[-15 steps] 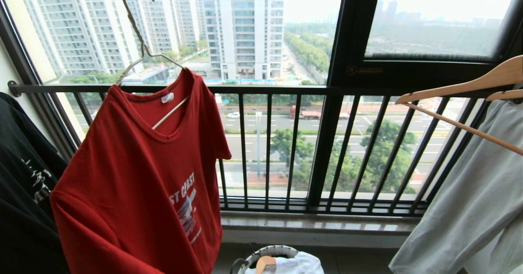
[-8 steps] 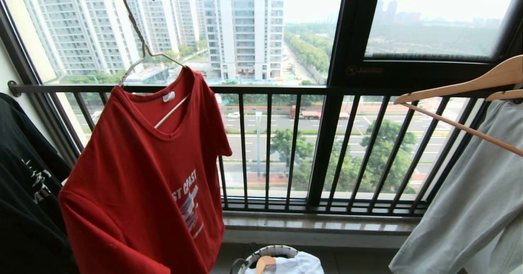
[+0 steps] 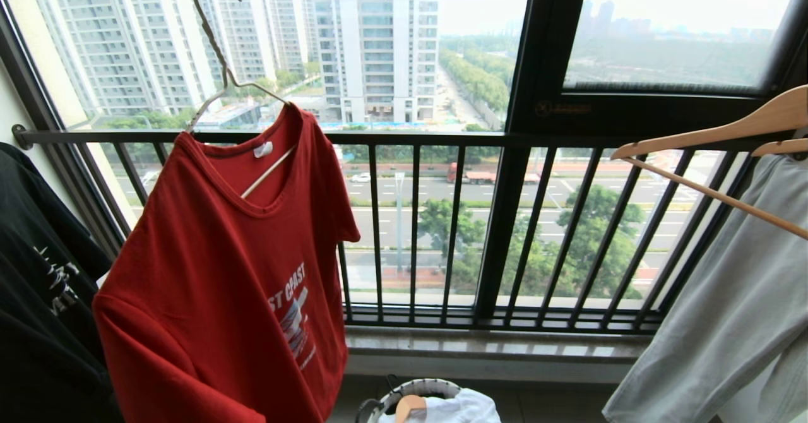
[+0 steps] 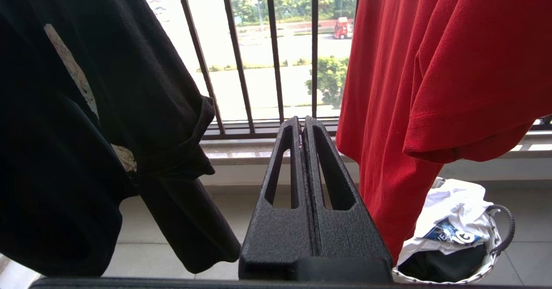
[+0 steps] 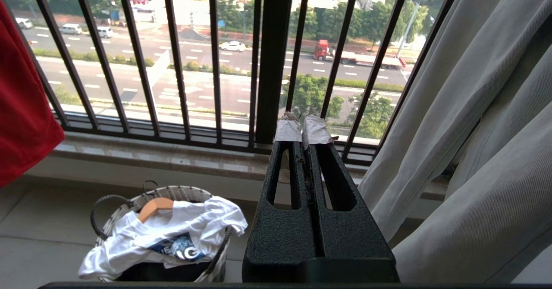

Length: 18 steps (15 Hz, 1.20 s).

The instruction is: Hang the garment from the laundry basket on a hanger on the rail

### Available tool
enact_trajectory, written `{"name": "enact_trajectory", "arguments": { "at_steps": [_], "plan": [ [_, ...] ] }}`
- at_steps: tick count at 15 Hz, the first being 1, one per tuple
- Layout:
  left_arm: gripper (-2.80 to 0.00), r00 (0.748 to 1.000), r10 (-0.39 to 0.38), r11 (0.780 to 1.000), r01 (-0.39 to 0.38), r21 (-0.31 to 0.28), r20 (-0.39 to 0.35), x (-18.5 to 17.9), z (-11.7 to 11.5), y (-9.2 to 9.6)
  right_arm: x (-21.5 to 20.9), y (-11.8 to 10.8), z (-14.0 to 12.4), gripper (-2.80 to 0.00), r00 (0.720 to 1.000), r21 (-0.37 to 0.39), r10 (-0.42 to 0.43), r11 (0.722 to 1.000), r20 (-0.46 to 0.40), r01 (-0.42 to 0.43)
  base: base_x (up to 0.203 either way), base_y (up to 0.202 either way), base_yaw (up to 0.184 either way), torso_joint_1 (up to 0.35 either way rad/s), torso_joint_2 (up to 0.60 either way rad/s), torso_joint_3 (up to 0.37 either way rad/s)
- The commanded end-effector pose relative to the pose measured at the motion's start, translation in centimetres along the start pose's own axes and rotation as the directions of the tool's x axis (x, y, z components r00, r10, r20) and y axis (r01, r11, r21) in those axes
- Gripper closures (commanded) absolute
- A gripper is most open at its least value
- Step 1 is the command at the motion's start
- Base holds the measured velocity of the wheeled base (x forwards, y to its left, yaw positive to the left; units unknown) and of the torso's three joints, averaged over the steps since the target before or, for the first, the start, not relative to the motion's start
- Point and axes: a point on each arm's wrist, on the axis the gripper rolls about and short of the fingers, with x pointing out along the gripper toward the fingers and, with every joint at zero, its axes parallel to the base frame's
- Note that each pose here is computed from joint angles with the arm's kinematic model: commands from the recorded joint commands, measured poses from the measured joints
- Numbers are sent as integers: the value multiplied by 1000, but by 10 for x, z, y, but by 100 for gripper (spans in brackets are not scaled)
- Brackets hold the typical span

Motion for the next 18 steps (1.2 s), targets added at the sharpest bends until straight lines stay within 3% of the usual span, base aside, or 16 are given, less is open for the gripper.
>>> {"name": "enact_trajectory", "arguments": {
  "at_steps": [1, 18],
  "plan": [
    [0, 1000, 0, 1000, 0, 0, 0, 0, 0, 0, 0, 0, 0, 0, 1000, -1, -1, 1000, -1, 1, 0, 0, 0, 0, 0, 0],
    [0, 1000, 0, 1000, 0, 0, 0, 0, 0, 0, 0, 0, 0, 0, 1000, -3, 1, 1000, 0, -1, 0, 0, 0, 0, 0, 0]
  ]
}}
